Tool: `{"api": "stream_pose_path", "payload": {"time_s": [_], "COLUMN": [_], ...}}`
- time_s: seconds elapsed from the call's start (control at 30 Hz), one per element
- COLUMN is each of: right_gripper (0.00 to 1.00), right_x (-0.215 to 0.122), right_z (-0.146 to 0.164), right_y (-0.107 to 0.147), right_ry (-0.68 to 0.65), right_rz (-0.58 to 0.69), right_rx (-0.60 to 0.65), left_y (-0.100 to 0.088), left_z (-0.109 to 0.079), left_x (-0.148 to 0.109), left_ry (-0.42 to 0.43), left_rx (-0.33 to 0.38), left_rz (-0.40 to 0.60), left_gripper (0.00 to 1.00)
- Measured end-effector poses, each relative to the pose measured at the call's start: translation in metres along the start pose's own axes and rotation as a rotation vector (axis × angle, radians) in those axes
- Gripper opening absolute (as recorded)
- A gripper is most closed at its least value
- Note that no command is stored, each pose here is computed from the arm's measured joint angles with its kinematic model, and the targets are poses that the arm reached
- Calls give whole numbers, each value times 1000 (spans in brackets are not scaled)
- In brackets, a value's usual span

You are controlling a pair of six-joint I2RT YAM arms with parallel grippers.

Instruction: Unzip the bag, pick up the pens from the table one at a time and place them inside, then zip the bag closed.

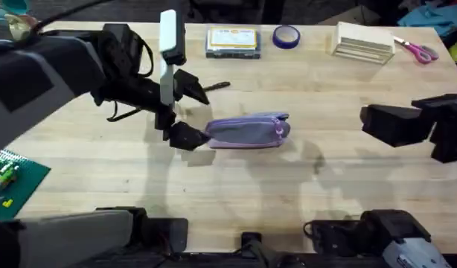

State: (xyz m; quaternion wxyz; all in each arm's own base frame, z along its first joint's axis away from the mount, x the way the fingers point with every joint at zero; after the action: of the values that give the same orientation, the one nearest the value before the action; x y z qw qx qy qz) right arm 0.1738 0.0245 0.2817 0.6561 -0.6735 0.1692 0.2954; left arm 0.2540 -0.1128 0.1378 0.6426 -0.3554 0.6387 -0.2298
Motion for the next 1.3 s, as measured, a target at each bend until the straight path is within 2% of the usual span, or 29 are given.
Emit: {"api": "stream_pose_path", "payload": {"time_s": [0.23, 0.57, 0.6, 0.67, 0.73, 0.77, 1.0, 1.3], "right_gripper": [998, 998, 998, 998, 998, 998, 998, 998], "right_x": [0, 0, 0, 0, 0, 0, -1, 2], "right_z": [0, 0, 0, 0, 0, 1, 17, 42], "right_y": [0, 0, 0, 0, 0, 0, 3, 14], "right_ry": [0, 0, 0, 0, 0, -4, -111, -290], "right_rz": [0, 0, 0, 0, 0, 0, 11, 98], "right_rx": [-1, -1, -1, -1, 1, 27, 48, 63], "left_y": [7, 10, 10, 10, 10, 10, 10, 10], "left_z": [4, 3, 3, 3, 4, 5, 5, 5], "left_x": [14, 39, 40, 42, 42, 43, 43, 43], "left_ry": [52, 119, 124, 129, 126, 120, 122, 122], "left_rx": [-39, -26, -29, -29, -24, -11, -12, -12], "left_rz": [-21, -23, -22, -22, -23, -24, -23, -23], "left_gripper": [993, 995, 946, 693, 382, 64, 45, 43]}}
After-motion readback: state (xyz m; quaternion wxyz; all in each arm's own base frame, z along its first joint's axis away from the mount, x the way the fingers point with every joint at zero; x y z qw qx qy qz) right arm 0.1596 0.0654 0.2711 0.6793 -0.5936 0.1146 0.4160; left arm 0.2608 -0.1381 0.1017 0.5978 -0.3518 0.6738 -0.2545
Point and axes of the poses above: each hand's point on the last joint's axis, 136 mm out from that joint toward the fingers, its own x axis out along the fingers, its own z axis along the line the jaws close on, y = z × x, the point moved 2 cm from there along -x, back along the fingers, and after that the axes turned 2 degrees about -x, right-handed, at the moved point
